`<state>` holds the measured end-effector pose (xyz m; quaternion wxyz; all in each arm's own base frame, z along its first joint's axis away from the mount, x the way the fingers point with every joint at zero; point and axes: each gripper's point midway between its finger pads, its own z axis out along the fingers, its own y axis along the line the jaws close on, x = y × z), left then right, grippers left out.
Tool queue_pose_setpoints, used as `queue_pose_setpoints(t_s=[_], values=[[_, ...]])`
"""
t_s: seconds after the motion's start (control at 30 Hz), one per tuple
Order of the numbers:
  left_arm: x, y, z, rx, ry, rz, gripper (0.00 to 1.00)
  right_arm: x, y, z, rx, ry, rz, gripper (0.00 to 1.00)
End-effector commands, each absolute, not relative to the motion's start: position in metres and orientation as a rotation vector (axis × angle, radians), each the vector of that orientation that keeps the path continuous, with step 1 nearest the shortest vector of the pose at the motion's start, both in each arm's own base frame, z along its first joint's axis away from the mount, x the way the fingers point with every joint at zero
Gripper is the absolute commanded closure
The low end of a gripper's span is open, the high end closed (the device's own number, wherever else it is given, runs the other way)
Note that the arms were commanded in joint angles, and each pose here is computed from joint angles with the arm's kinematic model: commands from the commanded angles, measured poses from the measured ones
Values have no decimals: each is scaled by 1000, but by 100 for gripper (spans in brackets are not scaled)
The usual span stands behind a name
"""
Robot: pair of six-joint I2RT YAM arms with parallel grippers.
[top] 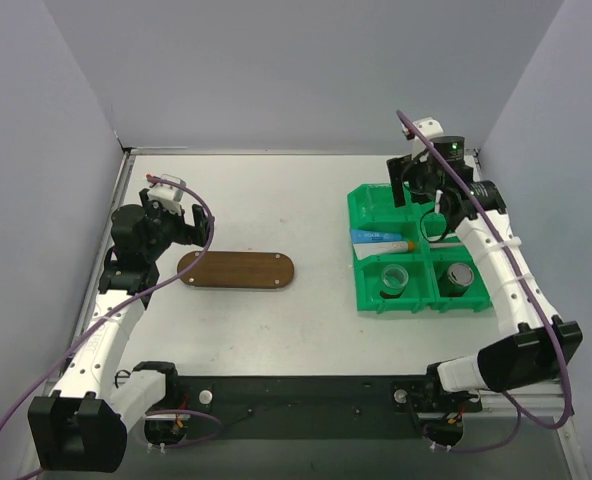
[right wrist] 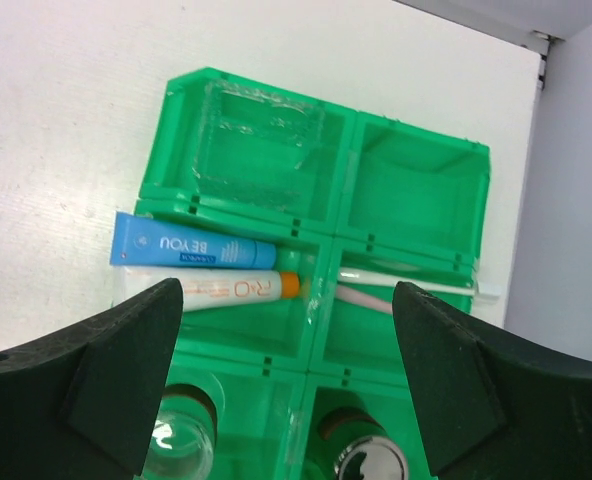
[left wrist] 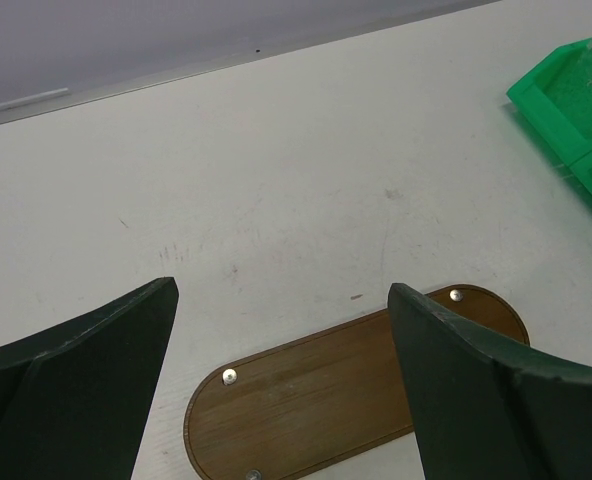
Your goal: Prepare toiletry sets of a toothbrush and toothpaste on the tray
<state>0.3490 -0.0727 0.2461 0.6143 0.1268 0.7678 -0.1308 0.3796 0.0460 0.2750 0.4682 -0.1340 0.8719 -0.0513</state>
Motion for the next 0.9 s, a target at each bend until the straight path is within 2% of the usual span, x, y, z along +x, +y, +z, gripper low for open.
queue_pose_setpoints(t_s=[0.0,0.17,0.43,0.87], values=[[352,-73,262,323,1699,-284,3,408,63,272,-325,2158,-112,21],[351,-71,263,323,1686,-268,3,441,80,242,-364,2231,-153,29],[351,-71,260,330,1687,-264,3,480,104,201,-417,2321,-183,31],[350,-71,257,339,1688,-262,3,488,111,126,-482,2489,-203,39]])
